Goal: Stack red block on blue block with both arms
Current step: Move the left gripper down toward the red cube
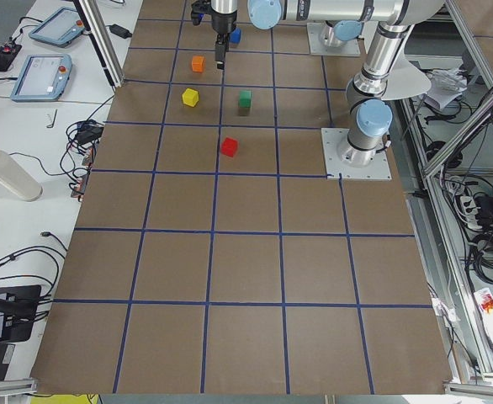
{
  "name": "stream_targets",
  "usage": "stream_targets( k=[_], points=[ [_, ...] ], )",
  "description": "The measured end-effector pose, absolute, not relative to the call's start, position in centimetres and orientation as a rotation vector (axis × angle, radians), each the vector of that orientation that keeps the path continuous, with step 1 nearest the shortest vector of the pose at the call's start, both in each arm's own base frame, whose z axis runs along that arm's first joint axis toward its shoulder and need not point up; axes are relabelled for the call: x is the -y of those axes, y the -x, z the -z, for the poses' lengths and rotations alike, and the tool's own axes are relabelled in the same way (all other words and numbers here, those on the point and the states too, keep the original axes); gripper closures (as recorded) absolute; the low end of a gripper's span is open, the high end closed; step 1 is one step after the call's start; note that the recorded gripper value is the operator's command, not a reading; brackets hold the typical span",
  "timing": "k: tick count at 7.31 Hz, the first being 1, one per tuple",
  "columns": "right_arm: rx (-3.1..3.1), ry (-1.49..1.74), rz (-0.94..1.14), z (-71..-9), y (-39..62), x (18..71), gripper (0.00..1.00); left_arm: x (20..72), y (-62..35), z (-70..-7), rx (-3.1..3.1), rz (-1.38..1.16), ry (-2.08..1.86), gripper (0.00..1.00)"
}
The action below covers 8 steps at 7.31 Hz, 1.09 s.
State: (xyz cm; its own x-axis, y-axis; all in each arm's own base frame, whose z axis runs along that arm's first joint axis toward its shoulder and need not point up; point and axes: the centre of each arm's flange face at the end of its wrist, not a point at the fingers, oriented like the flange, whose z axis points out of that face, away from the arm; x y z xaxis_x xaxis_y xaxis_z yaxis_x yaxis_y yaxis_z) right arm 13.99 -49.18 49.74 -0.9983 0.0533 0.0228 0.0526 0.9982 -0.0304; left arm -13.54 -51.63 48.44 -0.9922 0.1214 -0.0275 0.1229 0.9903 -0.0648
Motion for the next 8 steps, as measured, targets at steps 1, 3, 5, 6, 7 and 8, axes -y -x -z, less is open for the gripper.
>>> stream_targets(
  k=[1, 3, 5, 6, 7, 8],
  points=[
    [3.115, 0.082, -0.047, -49.7, -14.0, 49.2, 0.00, 51.6, 13.6, -48.3, -3.111, 0.096, -0.191, 0.00],
    [3.109, 0.080, -0.049, -49.8, -13.9, 49.1, 0.00, 51.3, 13.5, -47.9, -3.107, 0.075, -0.213, 0.00],
    [3.107, 0.079, -0.048, -49.7, -13.9, 49.1, 0.00, 51.7, 11.2, -46.8, -3.092, 0.044, -0.348, 0.00],
    [3.107, 0.081, -0.048, -49.7, -13.9, 49.1, 0.00, 52.4, 8.7, -45.3, -3.090, 0.007, -0.428, 0.00],
    [3.107, 0.082, -0.048, -49.7, -13.9, 49.1, 0.00, 53.1, 6.6, -42.9, -3.090, -0.026, -0.477, 0.00],
    [3.106, 0.082, -0.052, -49.7, -13.9, 49.1, 0.00, 53.8, 5.3, -39.5, -3.076, -0.024, -0.553, 0.00]
  ],
)
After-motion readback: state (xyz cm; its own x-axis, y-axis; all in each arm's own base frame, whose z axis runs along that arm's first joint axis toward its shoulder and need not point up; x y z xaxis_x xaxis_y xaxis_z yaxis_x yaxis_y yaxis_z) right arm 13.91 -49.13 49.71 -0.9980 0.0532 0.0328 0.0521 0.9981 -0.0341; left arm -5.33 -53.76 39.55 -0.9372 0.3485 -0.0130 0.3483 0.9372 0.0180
